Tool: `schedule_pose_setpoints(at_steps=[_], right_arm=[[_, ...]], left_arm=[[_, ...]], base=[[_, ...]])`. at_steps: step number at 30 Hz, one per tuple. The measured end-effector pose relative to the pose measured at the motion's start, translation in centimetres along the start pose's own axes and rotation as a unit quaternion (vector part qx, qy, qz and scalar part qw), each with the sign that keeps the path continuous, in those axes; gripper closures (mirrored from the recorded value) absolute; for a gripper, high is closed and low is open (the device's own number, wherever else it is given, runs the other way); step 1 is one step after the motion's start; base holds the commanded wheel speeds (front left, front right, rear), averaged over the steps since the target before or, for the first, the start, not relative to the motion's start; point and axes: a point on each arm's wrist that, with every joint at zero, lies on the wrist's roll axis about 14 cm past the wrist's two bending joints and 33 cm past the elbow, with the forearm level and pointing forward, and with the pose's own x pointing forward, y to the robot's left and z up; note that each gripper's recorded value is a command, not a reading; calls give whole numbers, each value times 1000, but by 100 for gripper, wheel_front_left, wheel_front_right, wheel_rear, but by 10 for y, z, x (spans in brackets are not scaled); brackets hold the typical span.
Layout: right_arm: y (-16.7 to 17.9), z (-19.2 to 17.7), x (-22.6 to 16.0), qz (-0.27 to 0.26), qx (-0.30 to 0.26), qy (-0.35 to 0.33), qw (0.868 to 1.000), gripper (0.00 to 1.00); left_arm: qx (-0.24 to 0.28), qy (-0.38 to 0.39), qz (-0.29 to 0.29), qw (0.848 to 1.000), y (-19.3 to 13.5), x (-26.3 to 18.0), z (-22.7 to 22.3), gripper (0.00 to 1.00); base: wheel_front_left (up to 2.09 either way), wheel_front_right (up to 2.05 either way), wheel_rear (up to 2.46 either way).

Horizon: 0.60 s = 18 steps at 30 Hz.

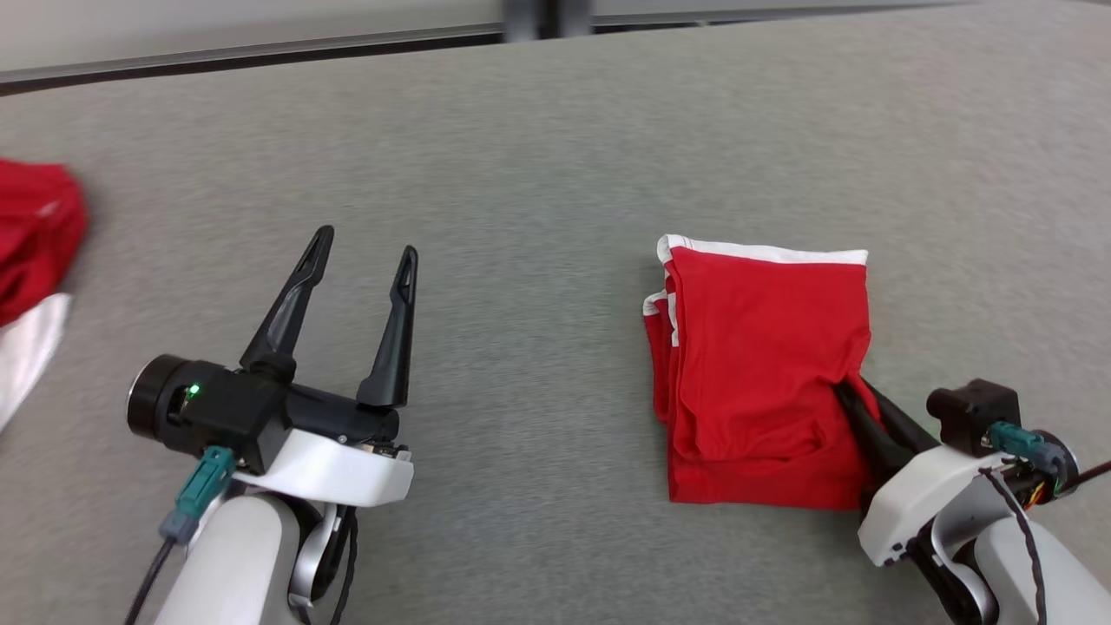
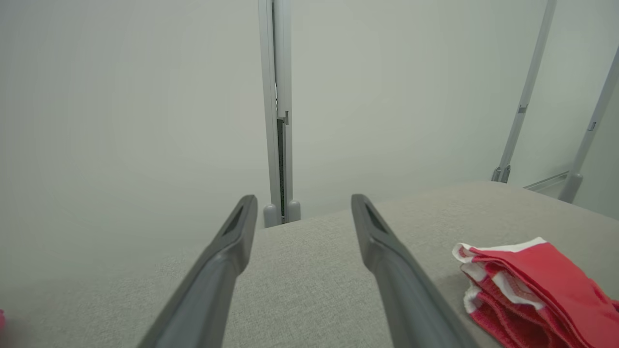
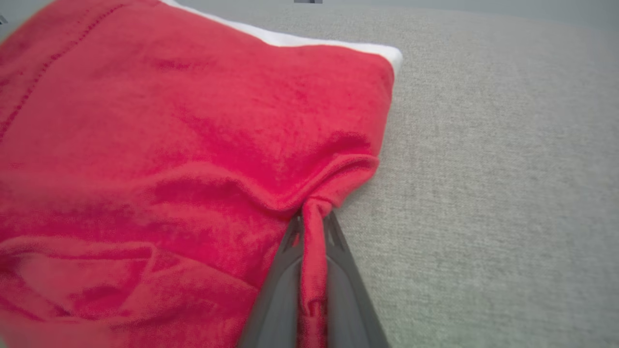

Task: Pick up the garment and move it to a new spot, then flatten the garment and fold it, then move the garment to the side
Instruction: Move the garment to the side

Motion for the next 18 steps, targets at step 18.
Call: schedule_pose_setpoints(at_steps=[18], right_arm=[[-207, 36, -20, -210, -96, 22, 973, 100]], left_arm=[[-41, 2, -141, 989, -67, 74, -47, 0]], base=[[0, 0, 0]])
